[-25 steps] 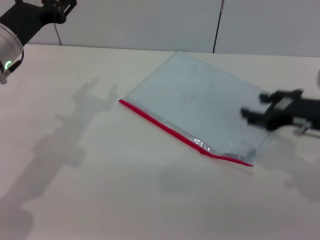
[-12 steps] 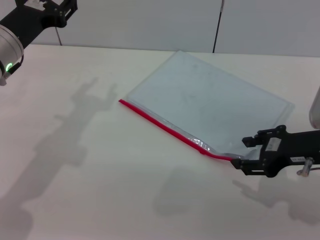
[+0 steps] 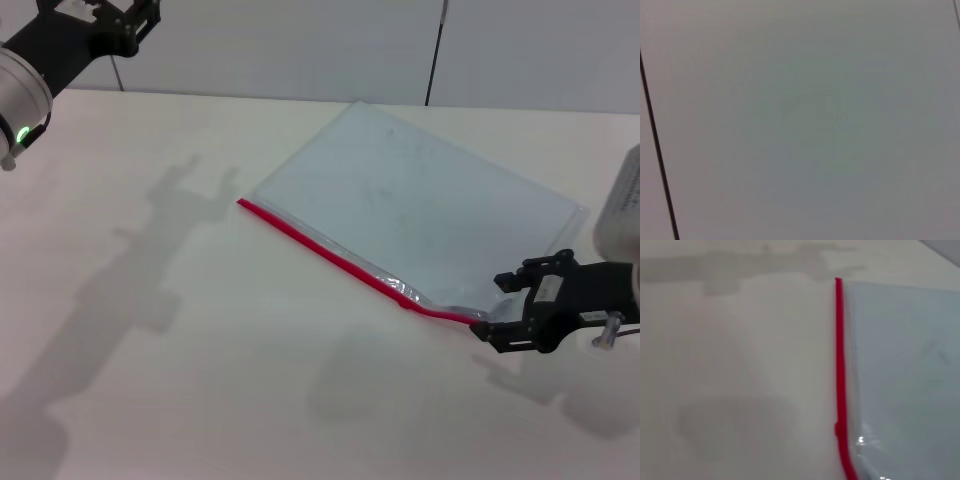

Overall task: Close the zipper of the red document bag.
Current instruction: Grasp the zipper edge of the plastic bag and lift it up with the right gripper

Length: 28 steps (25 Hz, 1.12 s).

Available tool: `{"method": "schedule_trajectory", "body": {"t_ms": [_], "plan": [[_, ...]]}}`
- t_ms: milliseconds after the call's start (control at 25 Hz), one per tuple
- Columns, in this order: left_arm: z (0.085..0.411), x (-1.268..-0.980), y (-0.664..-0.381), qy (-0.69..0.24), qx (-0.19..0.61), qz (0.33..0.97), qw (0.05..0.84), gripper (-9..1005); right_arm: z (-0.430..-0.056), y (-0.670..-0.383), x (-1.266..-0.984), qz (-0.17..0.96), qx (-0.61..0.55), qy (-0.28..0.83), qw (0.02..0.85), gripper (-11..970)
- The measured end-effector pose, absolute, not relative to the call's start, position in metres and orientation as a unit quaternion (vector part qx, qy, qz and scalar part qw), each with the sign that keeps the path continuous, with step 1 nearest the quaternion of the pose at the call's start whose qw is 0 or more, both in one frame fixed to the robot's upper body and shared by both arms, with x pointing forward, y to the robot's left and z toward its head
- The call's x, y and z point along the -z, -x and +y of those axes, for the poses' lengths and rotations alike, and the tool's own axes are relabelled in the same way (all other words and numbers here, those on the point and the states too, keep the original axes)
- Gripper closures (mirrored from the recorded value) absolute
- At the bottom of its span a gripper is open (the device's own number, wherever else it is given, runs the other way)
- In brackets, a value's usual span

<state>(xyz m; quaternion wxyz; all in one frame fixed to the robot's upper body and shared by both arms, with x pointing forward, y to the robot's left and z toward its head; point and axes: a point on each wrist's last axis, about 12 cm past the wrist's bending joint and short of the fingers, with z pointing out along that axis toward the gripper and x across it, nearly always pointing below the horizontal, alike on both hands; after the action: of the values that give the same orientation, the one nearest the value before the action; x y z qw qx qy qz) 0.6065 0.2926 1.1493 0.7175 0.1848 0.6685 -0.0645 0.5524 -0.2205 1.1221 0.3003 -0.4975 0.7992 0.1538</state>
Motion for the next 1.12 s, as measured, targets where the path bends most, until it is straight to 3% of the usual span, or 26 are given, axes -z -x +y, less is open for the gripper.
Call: {"method": "schedule_trajectory", "body": {"t_ms": [720,1120], "plan": [[0.299,-1.156,-0.604,-0.187,0.043,0.666,0.721,411,-0.209,-0.547,-1.116,0.798,-0.125,0.527,0.263,252],[0.300,-1.155,-0.605,-0.192,0.032,0.668,0.718,411,-0.200,-0.536,-1.138,0.779,-0.090,0.543,0.300,252]]}}
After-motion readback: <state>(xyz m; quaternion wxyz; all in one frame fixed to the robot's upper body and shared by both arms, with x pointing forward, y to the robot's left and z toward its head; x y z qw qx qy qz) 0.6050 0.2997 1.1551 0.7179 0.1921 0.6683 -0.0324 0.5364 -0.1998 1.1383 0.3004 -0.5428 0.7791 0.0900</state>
